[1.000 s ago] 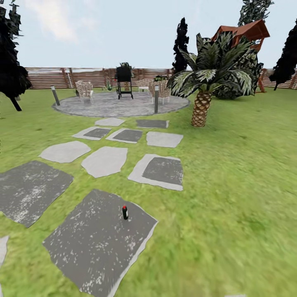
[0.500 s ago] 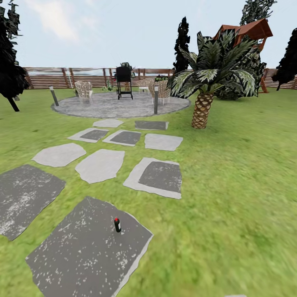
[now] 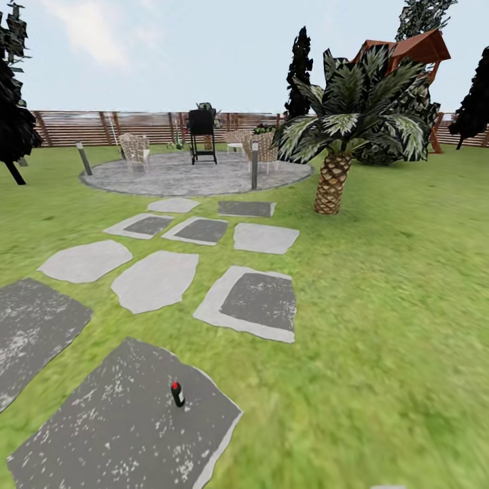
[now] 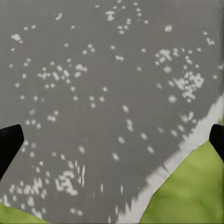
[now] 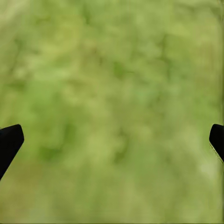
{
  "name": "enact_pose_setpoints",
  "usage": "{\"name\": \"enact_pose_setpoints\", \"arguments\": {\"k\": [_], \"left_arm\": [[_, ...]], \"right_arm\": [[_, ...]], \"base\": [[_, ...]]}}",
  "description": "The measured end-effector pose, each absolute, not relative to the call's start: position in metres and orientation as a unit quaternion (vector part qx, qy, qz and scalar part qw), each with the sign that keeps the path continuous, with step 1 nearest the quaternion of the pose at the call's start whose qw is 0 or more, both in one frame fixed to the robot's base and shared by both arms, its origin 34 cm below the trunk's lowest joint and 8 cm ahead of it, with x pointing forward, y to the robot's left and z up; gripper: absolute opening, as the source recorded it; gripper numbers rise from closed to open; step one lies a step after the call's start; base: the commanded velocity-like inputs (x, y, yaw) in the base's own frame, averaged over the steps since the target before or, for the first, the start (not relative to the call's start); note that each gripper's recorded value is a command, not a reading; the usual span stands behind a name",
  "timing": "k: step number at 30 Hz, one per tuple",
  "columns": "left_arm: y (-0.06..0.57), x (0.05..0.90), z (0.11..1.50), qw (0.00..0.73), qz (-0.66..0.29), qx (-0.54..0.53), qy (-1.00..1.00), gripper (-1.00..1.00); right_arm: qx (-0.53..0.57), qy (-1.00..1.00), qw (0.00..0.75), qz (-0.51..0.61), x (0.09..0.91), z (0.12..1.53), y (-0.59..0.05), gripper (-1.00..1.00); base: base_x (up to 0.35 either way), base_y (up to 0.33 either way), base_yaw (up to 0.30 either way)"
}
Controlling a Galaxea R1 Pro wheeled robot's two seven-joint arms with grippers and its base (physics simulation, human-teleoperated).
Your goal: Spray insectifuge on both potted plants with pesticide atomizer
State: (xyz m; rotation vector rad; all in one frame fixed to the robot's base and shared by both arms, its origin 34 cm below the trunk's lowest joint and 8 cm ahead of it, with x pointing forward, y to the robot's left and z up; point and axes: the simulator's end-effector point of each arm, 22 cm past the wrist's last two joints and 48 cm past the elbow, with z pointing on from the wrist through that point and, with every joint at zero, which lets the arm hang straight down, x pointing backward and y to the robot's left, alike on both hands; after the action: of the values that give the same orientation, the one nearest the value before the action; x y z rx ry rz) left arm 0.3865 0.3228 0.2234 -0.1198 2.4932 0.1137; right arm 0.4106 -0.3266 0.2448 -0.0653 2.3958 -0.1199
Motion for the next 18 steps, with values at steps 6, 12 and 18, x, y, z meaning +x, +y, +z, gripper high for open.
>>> {"name": "enact_pose_setpoints", "arguments": {"k": [6, 12, 18], "left_arm": [[0.322, 0.412, 0.231, 0.331, 0.04, -0.045, 0.942, 1.0], [0.321, 0.534, 0.278, 0.386, 0.034, -0.04, 0.921, 1.0], [0.314, 0.585, 0.3, 0.381, 0.027, -0.039, 0.923, 1.0]], "right_arm": [[-0.024, 0.921, 0.385, -0.045, 0.432, 0.257, -0.324, 1.0], [-0.025, 0.866, 0.497, -0.044, 0.555, 0.335, -0.317, 1.0], [-0.022, 0.843, 0.536, -0.043, 0.614, 0.375, -0.317, 1.0]], "base": [[0.03, -0.01, 0.0], [0.001, 0.0, 0.0], [0.0, 0.0, 0.0]]}}
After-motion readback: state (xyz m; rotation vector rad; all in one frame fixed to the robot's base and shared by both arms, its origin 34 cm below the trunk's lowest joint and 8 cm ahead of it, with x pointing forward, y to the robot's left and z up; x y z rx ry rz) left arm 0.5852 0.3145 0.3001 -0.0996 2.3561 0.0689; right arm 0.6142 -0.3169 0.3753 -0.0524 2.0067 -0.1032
